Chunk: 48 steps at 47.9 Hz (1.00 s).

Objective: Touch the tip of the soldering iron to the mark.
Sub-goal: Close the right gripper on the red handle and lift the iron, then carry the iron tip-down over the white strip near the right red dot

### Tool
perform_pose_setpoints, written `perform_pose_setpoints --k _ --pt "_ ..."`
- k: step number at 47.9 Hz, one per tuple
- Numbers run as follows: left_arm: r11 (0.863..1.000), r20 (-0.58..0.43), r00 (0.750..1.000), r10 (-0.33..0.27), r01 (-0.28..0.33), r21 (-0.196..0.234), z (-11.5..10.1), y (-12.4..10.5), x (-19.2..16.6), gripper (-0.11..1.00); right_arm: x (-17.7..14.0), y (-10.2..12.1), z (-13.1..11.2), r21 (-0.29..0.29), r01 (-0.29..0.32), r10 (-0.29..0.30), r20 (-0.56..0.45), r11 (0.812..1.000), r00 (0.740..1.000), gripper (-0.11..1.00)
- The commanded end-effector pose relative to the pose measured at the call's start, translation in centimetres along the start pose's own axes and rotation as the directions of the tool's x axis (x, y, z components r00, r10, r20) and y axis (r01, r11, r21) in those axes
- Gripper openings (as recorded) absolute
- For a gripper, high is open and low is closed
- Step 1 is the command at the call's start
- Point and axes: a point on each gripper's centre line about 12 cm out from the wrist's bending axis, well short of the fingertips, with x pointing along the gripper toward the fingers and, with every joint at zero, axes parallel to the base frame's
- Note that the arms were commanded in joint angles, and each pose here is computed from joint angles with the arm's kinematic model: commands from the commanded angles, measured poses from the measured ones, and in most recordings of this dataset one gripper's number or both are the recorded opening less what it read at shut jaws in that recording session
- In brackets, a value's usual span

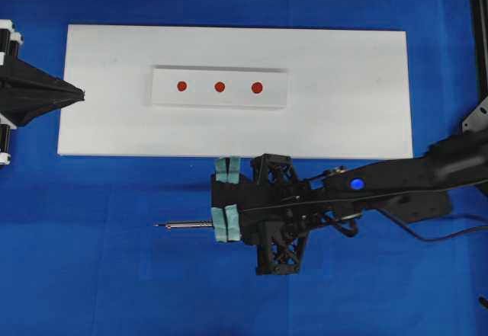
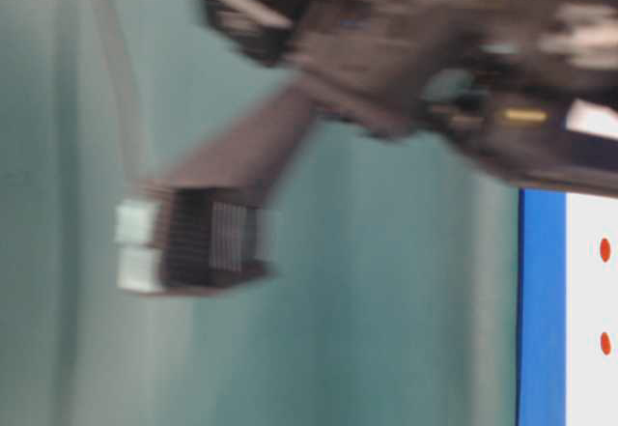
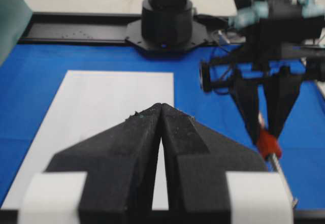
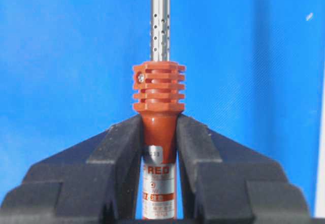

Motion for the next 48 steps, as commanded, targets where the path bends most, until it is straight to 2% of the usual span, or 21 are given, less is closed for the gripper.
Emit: perform_pose_setpoints --k 1,12,32,39,48 --pt "1.0 0.023 1.0 0.002 -0.002 0.002 0.7 0.0 0.1 0.0 -3.3 0.6 2.0 -0.016 -0.001 0.002 0.042 1.0 0.999 0.06" --pt "1.0 0.018 1.0 0.001 -0.001 -0.002 0.7 0.0 0.0 0.0 -6.8 0.9 3.3 -0.049 0.041 -0.039 0.038 0.998 0.999 0.06" --pt "1.0 0.015 1.0 0.003 -0.003 -0.001 0.6 0.1 -0.1 0.0 -6.9 0.7 3.5 -0.06 0.049 -0.047 0.041 0.997 0.998 0.06" --pt "1.0 0.015 1.0 0.001 -0.001 -0.002 0.6 0.0 -0.1 0.0 -7.1 -1.1 4.0 -0.082 0.101 -0.097 0.053 0.992 0.994 0.06" --pt "1.0 0.009 1.0 0.001 -0.001 -0.002 0.5 0.0 -0.1 0.0 -7.5 -5.0 4.8 -0.099 0.163 -0.158 0.058 0.982 0.986 0.06"
